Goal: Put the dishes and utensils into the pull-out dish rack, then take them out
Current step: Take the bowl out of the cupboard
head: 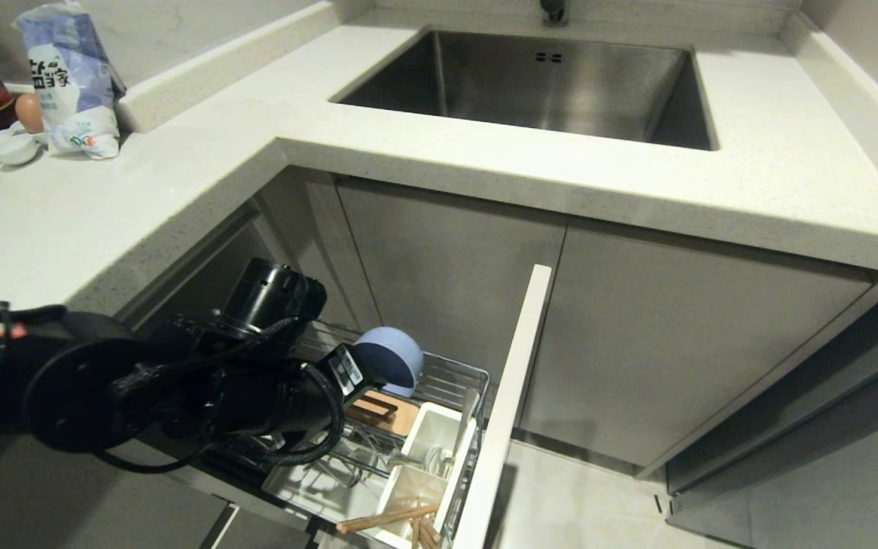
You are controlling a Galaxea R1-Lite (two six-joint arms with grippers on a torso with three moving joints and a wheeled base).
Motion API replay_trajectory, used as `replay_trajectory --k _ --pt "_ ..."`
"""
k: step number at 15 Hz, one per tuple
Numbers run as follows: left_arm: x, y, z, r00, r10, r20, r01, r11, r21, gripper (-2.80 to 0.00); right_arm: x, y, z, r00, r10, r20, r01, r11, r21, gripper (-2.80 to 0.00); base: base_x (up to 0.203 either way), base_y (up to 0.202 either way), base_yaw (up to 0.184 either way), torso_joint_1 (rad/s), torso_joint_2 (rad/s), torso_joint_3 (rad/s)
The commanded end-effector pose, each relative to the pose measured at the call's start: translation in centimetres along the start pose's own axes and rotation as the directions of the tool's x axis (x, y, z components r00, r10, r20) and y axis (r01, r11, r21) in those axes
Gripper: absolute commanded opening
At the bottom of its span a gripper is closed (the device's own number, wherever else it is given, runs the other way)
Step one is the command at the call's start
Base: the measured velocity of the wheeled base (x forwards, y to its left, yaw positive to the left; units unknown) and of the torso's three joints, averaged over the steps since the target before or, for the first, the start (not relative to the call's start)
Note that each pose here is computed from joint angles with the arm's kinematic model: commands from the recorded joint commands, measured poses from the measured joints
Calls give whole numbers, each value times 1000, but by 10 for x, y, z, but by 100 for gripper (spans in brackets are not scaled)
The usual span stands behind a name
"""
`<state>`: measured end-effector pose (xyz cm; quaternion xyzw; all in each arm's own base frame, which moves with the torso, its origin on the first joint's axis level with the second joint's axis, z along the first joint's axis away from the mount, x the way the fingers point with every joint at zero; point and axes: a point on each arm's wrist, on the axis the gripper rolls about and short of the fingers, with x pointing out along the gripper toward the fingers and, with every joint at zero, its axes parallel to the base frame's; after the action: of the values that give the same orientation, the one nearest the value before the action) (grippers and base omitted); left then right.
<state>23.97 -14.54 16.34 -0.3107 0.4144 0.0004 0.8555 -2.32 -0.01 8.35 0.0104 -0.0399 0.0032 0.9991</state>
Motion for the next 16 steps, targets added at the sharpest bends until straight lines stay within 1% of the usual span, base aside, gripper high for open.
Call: replay_trajectory --k 1,3,4,6,9,11,13,16 --pt "42 -1 17 1000 14 -13 -14 1000 -25 0 1 0 -7 1000 0 -25 0 1000 -1 -280 0 0 0 0 0 0" --pt "58 -7 31 998 -52 -19 51 998 -30 0 1 0 -7 1000 0 -25 0 1000 1 -280 0 0 0 0 0 0" --pt "63 -7 38 998 -65 -9 65 997 -39 0 1 0 -7 1000 0 -25 0 1000 -1 -280 0 0 0 0 0 0" --pt "69 -9 48 996 -87 2 87 996 -30 0 1 0 -7 1000 0 -25 0 1000 -1 -280 0 0 0 0 0 0" --pt "72 -18 56 993 -119 14 120 993 -24 0 1 0 -7 1000 0 -25 0 1000 1 -280 0 0 0 0 0 0" --pt "72 -25 62 989 -142 31 142 990 8 0 1 0 -7 1000 0 -25 0 1000 0 -280 0 0 0 0 0 0" --pt "70 -31 66 986 -163 45 162 987 19 0 1 0 -7 1000 0 -25 0 1000 1 -280 0 0 0 0 0 0" --pt "73 -30 64 987 -157 36 156 988 18 0 1 0 -7 1000 0 -25 0 1000 1 -280 0 0 0 0 0 0"
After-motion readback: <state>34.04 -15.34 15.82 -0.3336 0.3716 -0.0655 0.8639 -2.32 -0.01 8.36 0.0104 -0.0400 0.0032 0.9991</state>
